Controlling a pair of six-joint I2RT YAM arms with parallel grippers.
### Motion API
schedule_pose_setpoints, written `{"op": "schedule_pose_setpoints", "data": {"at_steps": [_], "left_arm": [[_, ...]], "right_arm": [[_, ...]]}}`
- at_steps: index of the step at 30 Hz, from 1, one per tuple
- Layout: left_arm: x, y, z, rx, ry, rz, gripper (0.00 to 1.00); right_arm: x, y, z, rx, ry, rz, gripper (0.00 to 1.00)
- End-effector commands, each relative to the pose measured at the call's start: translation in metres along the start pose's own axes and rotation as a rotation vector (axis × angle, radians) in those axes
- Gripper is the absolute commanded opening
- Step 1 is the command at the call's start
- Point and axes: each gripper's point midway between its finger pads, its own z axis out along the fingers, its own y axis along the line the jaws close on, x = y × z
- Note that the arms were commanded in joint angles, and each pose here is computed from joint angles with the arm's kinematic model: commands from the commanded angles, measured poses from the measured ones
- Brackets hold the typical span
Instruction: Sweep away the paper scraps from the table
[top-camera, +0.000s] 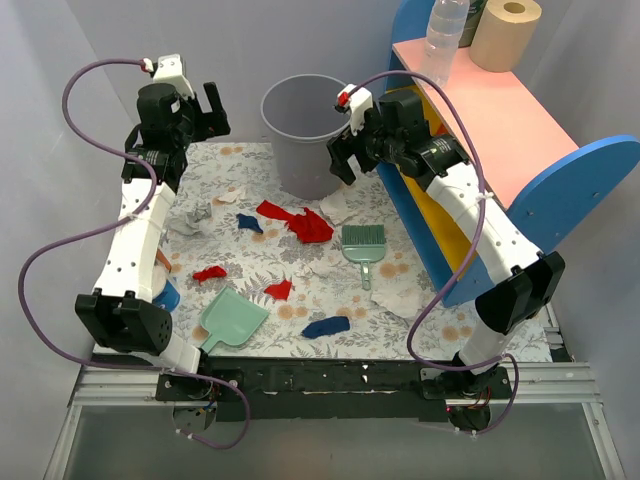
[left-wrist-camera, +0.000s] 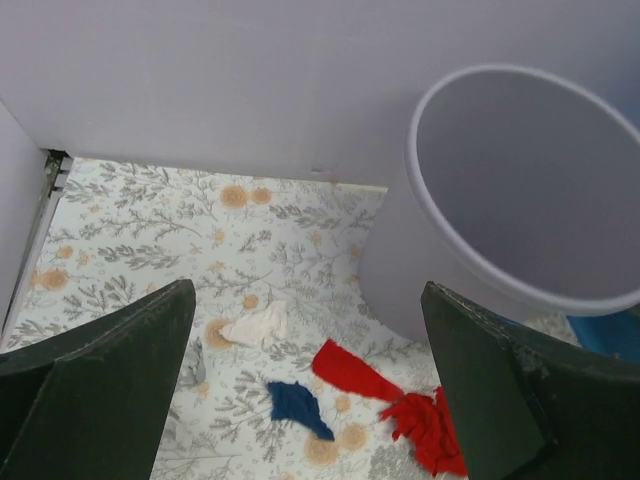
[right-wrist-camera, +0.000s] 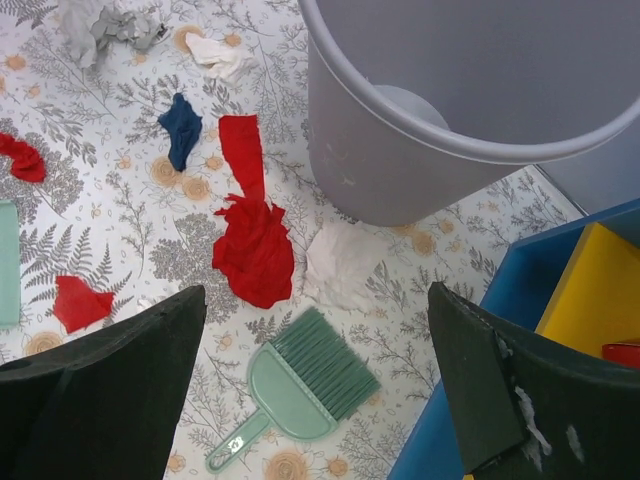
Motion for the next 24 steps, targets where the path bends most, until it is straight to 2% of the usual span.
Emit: {"op": "schedule_pose_setpoints", "data": {"at_steps": [1, 2, 3, 4, 6, 8, 9, 12, 13, 15, 16, 19, 21, 24], "left_arm": [[0.026, -0.006, -0.019, 0.084, 0.02, 0.08, 0.98], [0.033, -0.003, -0.023, 0.083, 0.028, 0.103, 0.98], [0.037, -0.016, -0.033, 0.168, 0.035, 0.131, 0.98], [0.057, -0.017, -0.037, 0.207, 0.083, 0.168, 0.98], [0.067, -0.024, -0.051, 0.283, 0.091, 0.244, 0.98], [0.088, -0.022, -0.058, 0.312, 0.135, 0.286, 0.98], [0.092, -0.025, -0.064, 0.348, 0.137, 0.331, 0.98], [0.132, -0.016, -0.071, 0.37, 0.278, 0.382, 0.98], [0.156, -0.012, -0.079, 0.387, 0.381, 0.385, 0.98], [0.183, -0.006, -0.091, 0.416, 0.496, 0.421, 0.97], [0.204, 0.003, -0.102, 0.409, 0.593, 0.435, 0.97], [0.251, 0.022, -0.131, 0.42, 0.793, 0.475, 0.95], [0.273, 0.033, -0.145, 0.398, 0.867, 0.484, 0.94], [0.291, 0.04, -0.154, 0.382, 0.882, 0.48, 0.94]], "right_arm": [[-0.006, 0.002, -0.006, 0.009, -0.023, 0.002, 0.98], [0.008, 0.004, -0.005, 0.001, 0.012, -0.009, 0.98], [0.018, 0.005, -0.005, -0.002, 0.037, -0.014, 0.97], [0.028, 0.006, -0.005, -0.006, 0.062, -0.023, 0.97], [0.059, 0.01, -0.007, -0.017, 0.131, -0.053, 0.96], [0.08, 0.014, -0.013, -0.026, 0.182, -0.076, 0.96], [0.104, 0.018, -0.012, -0.04, 0.235, -0.074, 0.96], [0.141, 0.027, -0.018, -0.064, 0.317, -0.074, 0.95], [0.149, 0.03, -0.02, -0.075, 0.336, -0.072, 0.95], [0.163, 0.038, -0.024, -0.102, 0.357, -0.064, 0.94], [0.177, 0.042, -0.026, -0.111, 0.385, -0.055, 0.93], [0.202, 0.04, -0.03, -0.071, 0.435, -0.052, 0.93], [0.214, 0.028, -0.029, 0.007, 0.462, -0.054, 0.92], [0.232, 0.017, -0.03, 0.092, 0.51, -0.028, 0.88]]}}
